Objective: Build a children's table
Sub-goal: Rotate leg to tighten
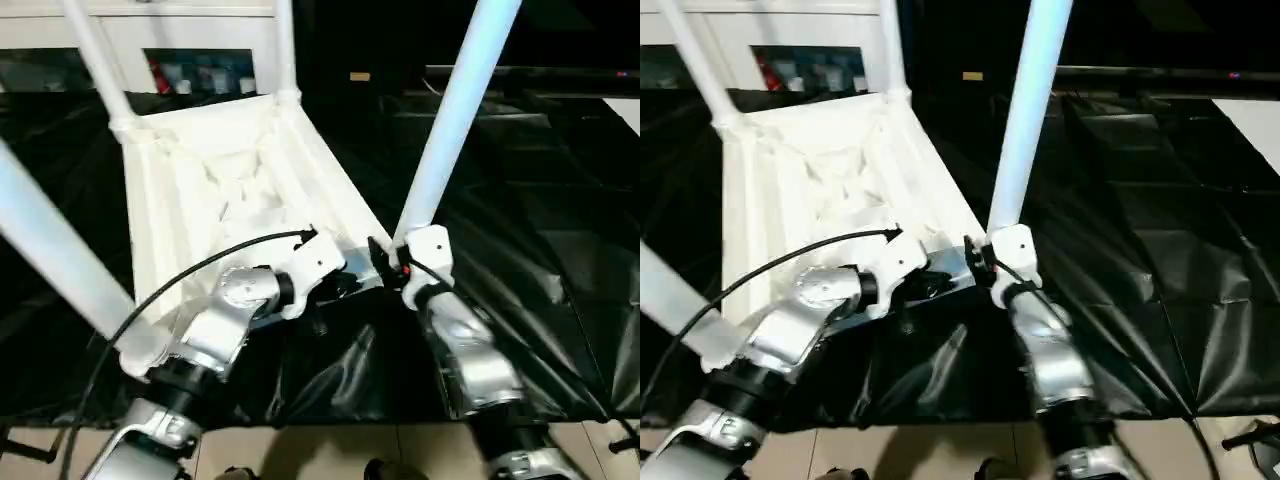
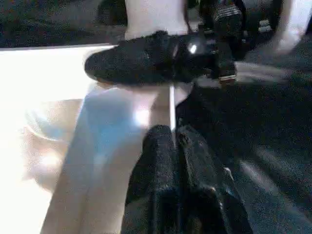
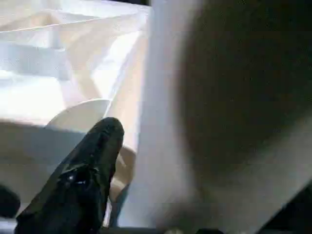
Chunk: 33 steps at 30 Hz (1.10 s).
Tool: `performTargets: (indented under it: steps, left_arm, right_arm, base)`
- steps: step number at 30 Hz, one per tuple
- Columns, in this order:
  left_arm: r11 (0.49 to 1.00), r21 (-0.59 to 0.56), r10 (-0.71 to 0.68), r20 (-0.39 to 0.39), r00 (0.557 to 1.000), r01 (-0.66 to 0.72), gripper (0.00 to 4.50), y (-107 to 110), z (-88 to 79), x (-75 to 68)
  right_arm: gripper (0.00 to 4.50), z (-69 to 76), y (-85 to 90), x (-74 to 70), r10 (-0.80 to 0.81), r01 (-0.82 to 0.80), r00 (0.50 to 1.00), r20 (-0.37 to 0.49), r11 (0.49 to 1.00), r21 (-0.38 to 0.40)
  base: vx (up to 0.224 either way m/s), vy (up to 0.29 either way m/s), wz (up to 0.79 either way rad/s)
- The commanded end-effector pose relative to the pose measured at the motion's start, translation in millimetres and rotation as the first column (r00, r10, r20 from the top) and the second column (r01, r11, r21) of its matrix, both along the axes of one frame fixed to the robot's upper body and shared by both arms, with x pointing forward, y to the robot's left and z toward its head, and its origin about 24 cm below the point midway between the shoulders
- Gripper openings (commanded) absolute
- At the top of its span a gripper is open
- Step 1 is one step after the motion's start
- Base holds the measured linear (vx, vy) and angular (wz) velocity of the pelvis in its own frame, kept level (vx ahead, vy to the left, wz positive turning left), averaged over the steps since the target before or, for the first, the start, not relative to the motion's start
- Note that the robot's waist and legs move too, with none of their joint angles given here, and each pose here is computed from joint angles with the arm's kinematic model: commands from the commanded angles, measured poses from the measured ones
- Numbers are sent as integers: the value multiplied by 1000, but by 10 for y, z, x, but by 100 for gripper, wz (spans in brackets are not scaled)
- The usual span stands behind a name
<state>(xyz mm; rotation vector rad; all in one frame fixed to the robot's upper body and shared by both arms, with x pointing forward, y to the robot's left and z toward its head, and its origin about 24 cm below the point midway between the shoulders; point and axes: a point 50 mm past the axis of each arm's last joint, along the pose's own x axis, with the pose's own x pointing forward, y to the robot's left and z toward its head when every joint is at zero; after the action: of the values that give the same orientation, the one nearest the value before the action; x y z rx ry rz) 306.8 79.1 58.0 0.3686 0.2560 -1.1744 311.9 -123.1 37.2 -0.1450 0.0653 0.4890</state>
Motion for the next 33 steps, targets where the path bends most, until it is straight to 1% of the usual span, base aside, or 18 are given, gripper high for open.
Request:
performTargets:
  steps: [1, 5, 7, 8, 10, 11, 12, 13, 14, 15, 18, 20, 22, 24, 28, 31, 32, 33]
  left_arm:
    - [991, -31, -134, -126, 983, 131, 0, 10, -189, -174]
    - [972, 18, -229, -156, 961, 234, 0, 176, -215, -212]
    - [966, 26, -252, -165, 954, 259, 0, 213, -218, -223]
    - [960, 33, -269, -174, 947, 279, 0, 249, -217, -231]
    - [940, 43, -325, -198, 925, 339, 0, 363, -192, -237]
    - [940, 43, -325, -198, 925, 339, 0, 363, -192, -237]
    - [932, 45, -343, -207, 916, 359, 0, 391, -181, -240]
    - [932, 45, -343, -207, 916, 359, 0, 391, -181, -240]
    - [925, 47, -359, -214, 909, 377, 0, 413, -172, -243]
    - [914, 49, -382, -222, 897, 402, 0, 444, -158, -239]
    - [903, 61, -402, -224, 888, 424, 0, 471, -150, -225]
    - [903, 61, -402, -224, 888, 424, 0, 471, -150, -225]
    - [897, 64, -412, -229, 882, 436, 0, 481, -149, -214]
    - [899, 60, -411, -226, 883, 434, 0, 476, -137, -191]
    - [906, 48, -401, -217, 890, 420, 0, 463, -137, -174]
    - [927, 44, -357, -202, 912, 373, 0, 450, -158, -161]
    - [939, 51, -324, -195, 926, 339, 0, 445, -173, -148]
    - [945, 54, -307, -191, 932, 322, 0, 438, -180, -142]
  right_arm:
    - [341, 3, 0, -30, 162, -162, 986, -31, 987, 9]
    - [341, 78, -86, -106, 392, -393, 919, -42, 919, -34]
    - [341, 93, -107, -131, 442, -444, 895, -52, 896, -29]
    - [341, 106, -127, -158, 491, -493, 869, -63, 870, -26]
    - [326, 137, -198, -260, 651, -656, 749, -122, 754, -7]
    - [316, 137, -198, -260, 651, -656, 749, -122, 754, -7]
    - [306, 137, -208, -285, 688, -695, 712, -142, 719, -7]
    - [304, 137, -208, -285, 688, -695, 712, -142, 719, -7]
    - [304, 136, -216, -305, 716, -726, 680, -159, 688, -7]
    - [282, 132, -222, -330, 759, -772, 624, -188, 635, 1]
    - [266, 129, -221, -341, 793, -809, 573, -207, 587, 7]
    - [262, 129, -221, -341, 793, -809, 573, -207, 587, 7]
    - [240, 127, -201, -339, 810, -828, 546, -214, 561, 15]
    - [237, 128, -157, -338, 823, -839, 528, -208, 544, 25]
    - [208, 116, -131, -361, 826, -836, 529, -193, 547, 50]
    - [204, 77, -123, -405, 792, -793, 587, -169, 604, 76]
    - [204, 50, -125, -407, 758, -758, 631, -164, 648, 77]
    - [202, 37, -119, -406, 741, -740, 652, -162, 668, 80]
  base:
    - [0, 0, 0]
    - [0, 0, 0]
    - [0, 0, 0]
    - [0, 0, 0]
    - [0, 0, 0]
    - [0, 0, 0]
    - [0, 0, 0]
    - [0, 0, 0]
    - [0, 0, 0]
    - [0, 0, 0]
    - [0, 0, 0]
    - [0, 0, 0]
    - [0, 0, 0]
    - [0, 0, 0]
    - [0, 0, 0]
    - [0, 0, 0]
    - [0, 0, 0]
    - [0, 0, 0]
